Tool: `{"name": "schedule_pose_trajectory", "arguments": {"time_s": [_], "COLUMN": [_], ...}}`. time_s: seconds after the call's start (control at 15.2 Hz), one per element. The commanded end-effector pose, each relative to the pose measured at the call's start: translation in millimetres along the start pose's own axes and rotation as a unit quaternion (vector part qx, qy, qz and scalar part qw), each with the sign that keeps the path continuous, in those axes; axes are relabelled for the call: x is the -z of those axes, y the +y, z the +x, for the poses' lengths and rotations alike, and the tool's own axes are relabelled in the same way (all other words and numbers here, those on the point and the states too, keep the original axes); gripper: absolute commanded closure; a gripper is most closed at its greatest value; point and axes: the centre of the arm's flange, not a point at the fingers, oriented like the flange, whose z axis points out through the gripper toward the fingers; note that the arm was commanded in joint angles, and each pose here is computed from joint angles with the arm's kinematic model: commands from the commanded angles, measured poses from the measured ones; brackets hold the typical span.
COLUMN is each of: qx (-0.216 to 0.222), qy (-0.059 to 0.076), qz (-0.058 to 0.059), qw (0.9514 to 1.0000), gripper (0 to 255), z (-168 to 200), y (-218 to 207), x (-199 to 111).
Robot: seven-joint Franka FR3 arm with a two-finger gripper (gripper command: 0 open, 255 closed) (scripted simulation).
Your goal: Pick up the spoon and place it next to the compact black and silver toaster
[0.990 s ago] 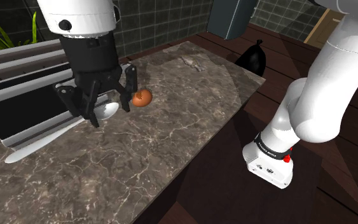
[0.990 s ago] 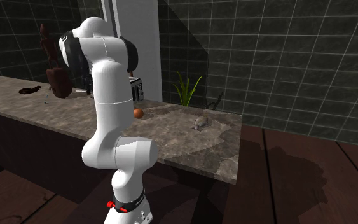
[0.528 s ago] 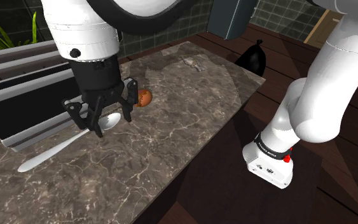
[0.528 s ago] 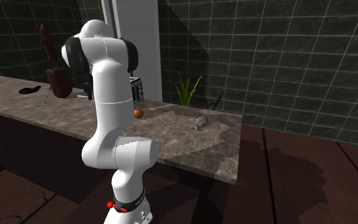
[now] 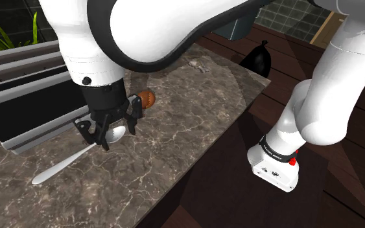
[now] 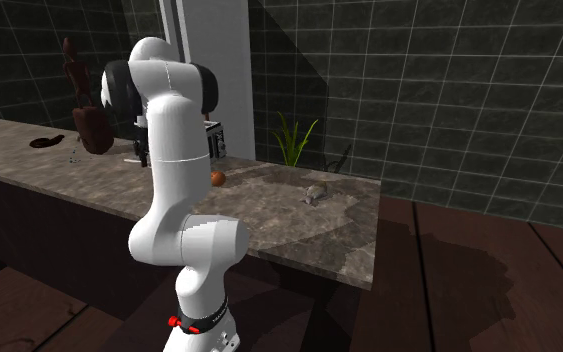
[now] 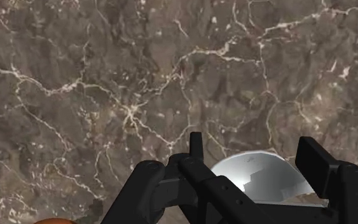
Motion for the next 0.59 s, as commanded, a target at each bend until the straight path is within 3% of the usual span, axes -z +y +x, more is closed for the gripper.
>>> {"name": "schedule_pose_trajectory", "arguments": {"time_s": [0.0,0.53], "qx": [0.0,0.0], "qy": [0.0,0.0], "qz": [0.0,0.0], "qw": [1.0,1.0], "gripper": [255,255], "z": [2,9], "y": [0,2], "x": [-11,-52]}}
